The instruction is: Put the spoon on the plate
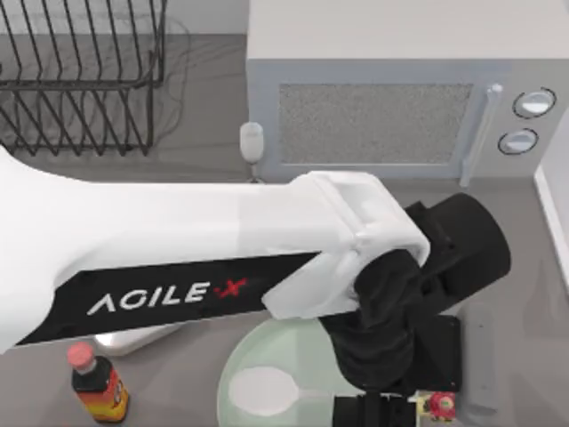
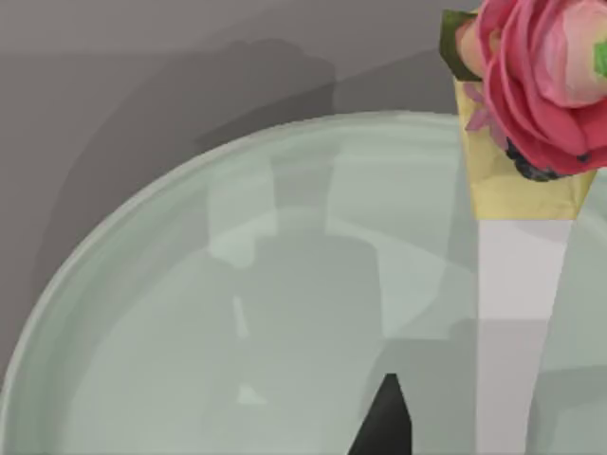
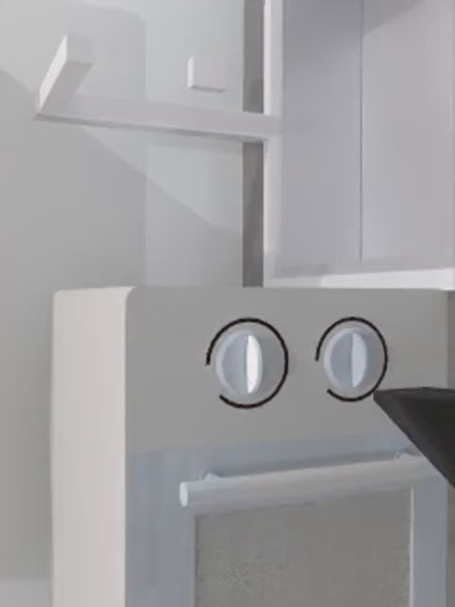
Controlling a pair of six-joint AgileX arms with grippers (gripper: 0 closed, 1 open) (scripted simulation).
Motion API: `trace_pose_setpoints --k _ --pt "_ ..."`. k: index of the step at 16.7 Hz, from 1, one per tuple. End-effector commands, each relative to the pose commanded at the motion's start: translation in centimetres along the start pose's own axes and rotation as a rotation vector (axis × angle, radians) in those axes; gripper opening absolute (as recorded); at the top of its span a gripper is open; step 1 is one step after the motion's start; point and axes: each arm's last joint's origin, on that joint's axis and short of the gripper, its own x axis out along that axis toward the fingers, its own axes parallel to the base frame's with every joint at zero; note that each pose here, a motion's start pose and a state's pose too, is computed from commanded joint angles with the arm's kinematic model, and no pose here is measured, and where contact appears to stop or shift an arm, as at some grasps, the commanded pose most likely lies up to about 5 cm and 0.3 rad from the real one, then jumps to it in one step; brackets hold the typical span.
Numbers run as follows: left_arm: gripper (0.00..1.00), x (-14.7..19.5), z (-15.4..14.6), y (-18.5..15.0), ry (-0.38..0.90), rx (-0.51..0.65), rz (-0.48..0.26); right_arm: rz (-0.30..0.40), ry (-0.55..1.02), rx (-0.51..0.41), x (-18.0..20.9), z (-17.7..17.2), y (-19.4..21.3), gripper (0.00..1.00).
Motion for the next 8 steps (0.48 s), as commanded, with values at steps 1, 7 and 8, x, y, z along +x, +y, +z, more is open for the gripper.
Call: trace_pose_setpoints --k 1,7,8 --pt "0.00 0.00 0.05 -0.01 -0.008 0.002 0.005 0.000 0.000 0.000 0.00 0.00 0.00 1.00" --pt "0.00 0.44 -0.45 0.75 -0.004 -0.037 0.031 0.000 0.000 0.000 0.00 0.00 0.00 1.00" --pt "0.00 0.59 -0.64 0.94 0.003 -0.049 0.034 0.000 0.000 0.000 0.00 0.00 0.00 1.00"
